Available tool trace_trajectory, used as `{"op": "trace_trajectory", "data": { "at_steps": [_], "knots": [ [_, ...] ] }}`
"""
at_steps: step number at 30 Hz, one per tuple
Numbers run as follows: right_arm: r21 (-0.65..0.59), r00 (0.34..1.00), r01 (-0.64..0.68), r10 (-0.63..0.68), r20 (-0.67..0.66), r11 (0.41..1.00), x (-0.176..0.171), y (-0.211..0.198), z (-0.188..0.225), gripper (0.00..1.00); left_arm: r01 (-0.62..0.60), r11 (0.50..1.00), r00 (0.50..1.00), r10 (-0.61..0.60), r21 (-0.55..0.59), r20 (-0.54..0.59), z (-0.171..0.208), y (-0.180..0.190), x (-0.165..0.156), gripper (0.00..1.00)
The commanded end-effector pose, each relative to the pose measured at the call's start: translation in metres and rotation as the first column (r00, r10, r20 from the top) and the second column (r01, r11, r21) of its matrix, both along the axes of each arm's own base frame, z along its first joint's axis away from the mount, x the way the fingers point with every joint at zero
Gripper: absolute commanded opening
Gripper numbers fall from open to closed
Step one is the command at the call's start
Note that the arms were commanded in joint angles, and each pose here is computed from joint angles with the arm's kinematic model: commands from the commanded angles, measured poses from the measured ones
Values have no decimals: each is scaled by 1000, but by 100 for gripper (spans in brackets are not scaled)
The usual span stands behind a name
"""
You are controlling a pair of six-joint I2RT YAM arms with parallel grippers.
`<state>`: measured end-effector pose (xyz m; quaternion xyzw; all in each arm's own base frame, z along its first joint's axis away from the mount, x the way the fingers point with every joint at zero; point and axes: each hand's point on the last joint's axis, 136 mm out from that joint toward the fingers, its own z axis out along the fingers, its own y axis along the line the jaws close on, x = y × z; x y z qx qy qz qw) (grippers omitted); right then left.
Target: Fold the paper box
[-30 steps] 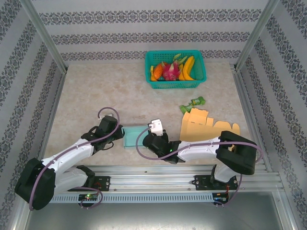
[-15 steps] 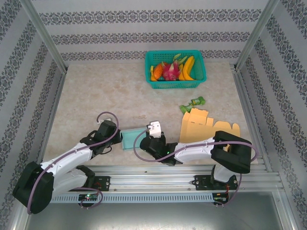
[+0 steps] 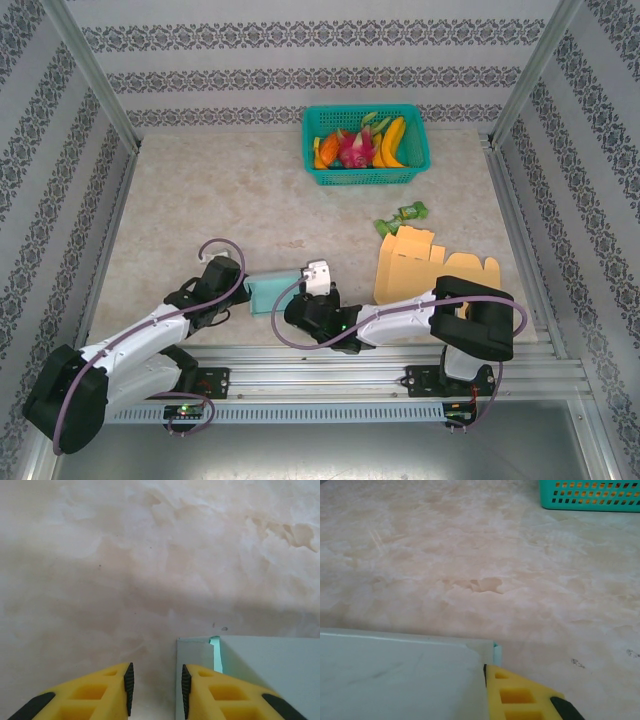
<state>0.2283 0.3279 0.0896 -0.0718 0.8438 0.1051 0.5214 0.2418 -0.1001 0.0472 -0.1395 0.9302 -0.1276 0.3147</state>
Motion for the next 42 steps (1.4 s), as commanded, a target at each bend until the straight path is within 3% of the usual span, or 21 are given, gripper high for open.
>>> {"op": "trace_trajectory", "data": {
  "at_steps": [1,19,26,31,42],
  "knots": [
    [5,990,-107,107,-87,994,-18,20,-8,11,16,1000,1000,-16,20,-8,-4,1,-5,33],
    [176,975,-113,144,-171,978,-26,42,-9,13,11,1000,1000,-11,-4,4,-6,0,-8,29],
    [62,989,-73,80,-128,995,-20,23,-19,13,3,1000,1000,-3,3,13,-3,5,-11,29],
    [-19,996,-17,15,-86,1000,-13,2,-26,13,-15,1000,1000,14,7,27,3,11,-15,35],
    [-77,998,9,-13,-59,997,-6,-16,-26,13,-76,997,995,75,20,71,29,29,-25,42]
  ]
}}
